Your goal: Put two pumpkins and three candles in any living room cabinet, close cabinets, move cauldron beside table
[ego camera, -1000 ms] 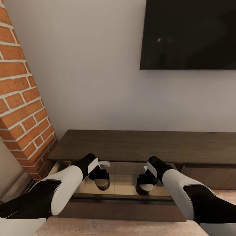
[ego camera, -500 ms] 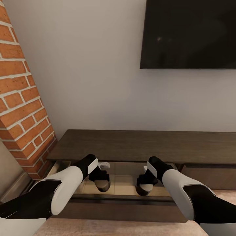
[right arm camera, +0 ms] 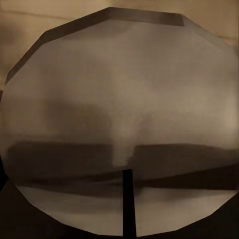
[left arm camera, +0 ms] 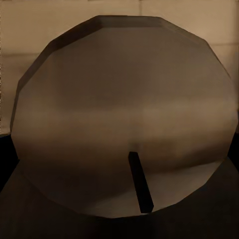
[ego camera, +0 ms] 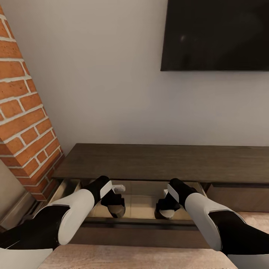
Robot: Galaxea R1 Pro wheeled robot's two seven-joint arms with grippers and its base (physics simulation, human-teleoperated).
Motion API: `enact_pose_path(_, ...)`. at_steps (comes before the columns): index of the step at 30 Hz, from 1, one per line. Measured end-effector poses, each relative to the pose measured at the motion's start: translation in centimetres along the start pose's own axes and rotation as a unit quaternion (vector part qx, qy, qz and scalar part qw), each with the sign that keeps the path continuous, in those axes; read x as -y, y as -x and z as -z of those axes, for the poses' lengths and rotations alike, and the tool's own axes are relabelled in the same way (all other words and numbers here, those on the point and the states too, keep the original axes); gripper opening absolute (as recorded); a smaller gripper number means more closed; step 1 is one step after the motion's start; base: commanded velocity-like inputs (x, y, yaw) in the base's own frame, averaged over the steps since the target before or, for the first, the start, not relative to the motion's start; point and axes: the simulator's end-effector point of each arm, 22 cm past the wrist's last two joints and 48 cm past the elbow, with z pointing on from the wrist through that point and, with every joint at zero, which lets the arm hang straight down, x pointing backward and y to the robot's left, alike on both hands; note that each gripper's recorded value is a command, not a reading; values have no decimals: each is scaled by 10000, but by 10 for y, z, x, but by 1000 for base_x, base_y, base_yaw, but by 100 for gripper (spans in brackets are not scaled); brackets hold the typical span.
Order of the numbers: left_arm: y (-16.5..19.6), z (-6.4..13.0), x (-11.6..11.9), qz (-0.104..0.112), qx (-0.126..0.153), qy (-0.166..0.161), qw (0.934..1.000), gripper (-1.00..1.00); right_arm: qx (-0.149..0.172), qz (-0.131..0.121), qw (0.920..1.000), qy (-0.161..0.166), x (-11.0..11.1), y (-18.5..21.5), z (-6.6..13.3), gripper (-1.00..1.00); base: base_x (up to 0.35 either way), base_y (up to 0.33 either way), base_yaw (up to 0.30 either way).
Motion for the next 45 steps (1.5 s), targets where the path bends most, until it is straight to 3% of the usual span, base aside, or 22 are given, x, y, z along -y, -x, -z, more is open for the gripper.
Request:
enact_pose_path(5, 4, 0, -8, -6, 85, 174, 9998, -100, 0, -2, 10000, 6, 0, 0, 0, -100, 0, 0, 0)
enact_pose_path(10, 24, 2, -22, 59, 562, 489, 9972, -100, 0, 0, 10000, 6, 0, 0, 0, -100, 0, 0, 0)
enact_pose_path(13, 26, 2, -23, 76, 613, 508, 9968, -100, 0, -1, 10000, 6, 0, 0, 0, -100, 0, 0, 0)
enact_pose_path(22, 10, -9, -25, 78, 476, 536, 9974, -100, 114, 7, 9999, 6, 0, 5, 0, -100, 0, 0, 0)
enact_pose_path(27, 3, -16, -26, 93, 472, 541, 9974, -100, 583, 68, 9983, 46, -8, 26, 1, -100, 0, 0, 0)
enact_pose_path(31, 2, -17, -26, 95, 470, 541, 9974, -100, 774, 100, 9969, 66, -12, 34, 2, -100, 0, 0, 0)
enact_pose_path(45, -1, -41, -29, 138, 452, 528, 9975, -100, 585, 92, 9982, 99, -14, 26, -24, -100, 0, 0, 0)
